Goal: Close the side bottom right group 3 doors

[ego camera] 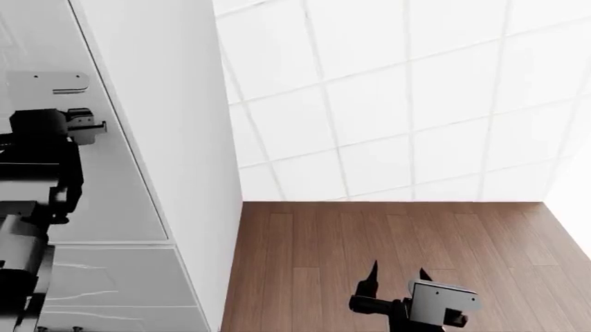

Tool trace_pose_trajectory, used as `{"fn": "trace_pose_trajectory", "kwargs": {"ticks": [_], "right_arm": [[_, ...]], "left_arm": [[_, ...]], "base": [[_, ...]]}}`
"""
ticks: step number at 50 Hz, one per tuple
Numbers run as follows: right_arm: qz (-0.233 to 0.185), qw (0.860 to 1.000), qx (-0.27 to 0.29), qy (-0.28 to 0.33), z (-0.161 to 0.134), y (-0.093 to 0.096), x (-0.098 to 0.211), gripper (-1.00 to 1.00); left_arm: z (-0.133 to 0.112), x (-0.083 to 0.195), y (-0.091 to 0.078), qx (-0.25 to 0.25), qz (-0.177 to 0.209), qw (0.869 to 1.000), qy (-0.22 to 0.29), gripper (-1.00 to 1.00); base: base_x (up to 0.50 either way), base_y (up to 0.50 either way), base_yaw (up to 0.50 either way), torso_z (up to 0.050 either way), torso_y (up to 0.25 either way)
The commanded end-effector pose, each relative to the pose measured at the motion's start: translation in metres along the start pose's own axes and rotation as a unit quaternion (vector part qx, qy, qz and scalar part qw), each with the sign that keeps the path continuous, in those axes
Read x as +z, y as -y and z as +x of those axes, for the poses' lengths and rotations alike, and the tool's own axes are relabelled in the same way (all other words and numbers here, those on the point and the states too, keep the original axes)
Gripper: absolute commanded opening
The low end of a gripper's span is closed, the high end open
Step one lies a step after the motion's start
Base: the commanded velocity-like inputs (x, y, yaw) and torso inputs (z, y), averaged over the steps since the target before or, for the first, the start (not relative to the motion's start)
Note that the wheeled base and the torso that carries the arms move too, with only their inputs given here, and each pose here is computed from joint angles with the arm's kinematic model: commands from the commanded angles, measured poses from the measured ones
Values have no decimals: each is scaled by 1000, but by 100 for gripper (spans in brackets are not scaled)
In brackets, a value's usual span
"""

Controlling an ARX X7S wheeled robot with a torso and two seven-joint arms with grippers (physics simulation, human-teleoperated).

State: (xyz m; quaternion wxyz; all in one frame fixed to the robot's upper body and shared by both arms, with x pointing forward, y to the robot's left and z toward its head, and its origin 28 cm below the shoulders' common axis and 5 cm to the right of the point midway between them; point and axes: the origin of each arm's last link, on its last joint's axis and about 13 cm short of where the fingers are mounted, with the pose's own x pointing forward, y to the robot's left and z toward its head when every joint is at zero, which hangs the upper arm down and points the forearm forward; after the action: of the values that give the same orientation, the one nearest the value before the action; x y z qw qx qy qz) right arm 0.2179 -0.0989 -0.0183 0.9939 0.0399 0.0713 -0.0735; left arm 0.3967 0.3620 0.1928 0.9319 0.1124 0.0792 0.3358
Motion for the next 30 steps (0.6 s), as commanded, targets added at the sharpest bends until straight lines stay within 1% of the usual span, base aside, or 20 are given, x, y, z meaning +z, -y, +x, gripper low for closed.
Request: {"fn": "trace_pose_trajectory", "kwargs": {"ticks": [1, 5, 9, 11, 13, 15, 18, 21, 23, 27, 30], "right_arm": [[-1, 1000, 1, -1, 0, 0, -1, 100], [-2, 1000, 1, -1, 0, 0, 0, 100], [-1, 1000, 1, -1, 0, 0, 0, 100], [-1, 1000, 1, 0, 0, 0, 0, 100], [0, 1000, 1, 0, 0, 0, 0, 100], [0, 1000, 1, 1, 0, 0, 0, 100], [-1, 1000, 2, 1, 0, 0, 0, 100], [-2, 1000, 2, 0, 0, -1, -1, 100], [-3, 1000, 2, 1, 0, -1, 0, 100], [-5, 1000, 2, 0, 0, -1, 0, 100], [-5, 1000, 2, 1, 0, -1, 0, 100]], "left_arm": [[1, 20, 3, -47, -7, 998, 51, 100], [1, 19, 3, -46, -8, 998, 51, 100], [-3, 15, 2, -53, -15, 997, 53, 100], [-10, 13, -1, -62, -29, 996, 58, 100], [-23, 9, -5, -76, -43, 994, 70, 100], [-43, 3, -11, -95, -59, 990, 85, 100], [-79, -8, -23, -132, -85, 983, 100, 100], [-117, -20, -34, -163, -97, 974, 122, 100], [-147, -33, -42, -186, -107, 968, 129, 100], [-188, -60, -49, -224, -98, 959, 142, 100], [-206, -77, -50, -235, -91, 957, 146, 100]], "base": [[0, 0, 0, 0, 0], [0, 0, 0, 0, 0], [0, 0, 0, 0, 0], [0, 0, 0, 0, 0], [0, 0, 0, 0, 0], [0, 0, 0, 0, 0], [0, 0, 0, 0, 0], [0, 0, 0, 0, 0], [0, 0, 0, 0, 0], [0, 0, 0, 0, 0], [0, 0, 0, 0, 0]]}}
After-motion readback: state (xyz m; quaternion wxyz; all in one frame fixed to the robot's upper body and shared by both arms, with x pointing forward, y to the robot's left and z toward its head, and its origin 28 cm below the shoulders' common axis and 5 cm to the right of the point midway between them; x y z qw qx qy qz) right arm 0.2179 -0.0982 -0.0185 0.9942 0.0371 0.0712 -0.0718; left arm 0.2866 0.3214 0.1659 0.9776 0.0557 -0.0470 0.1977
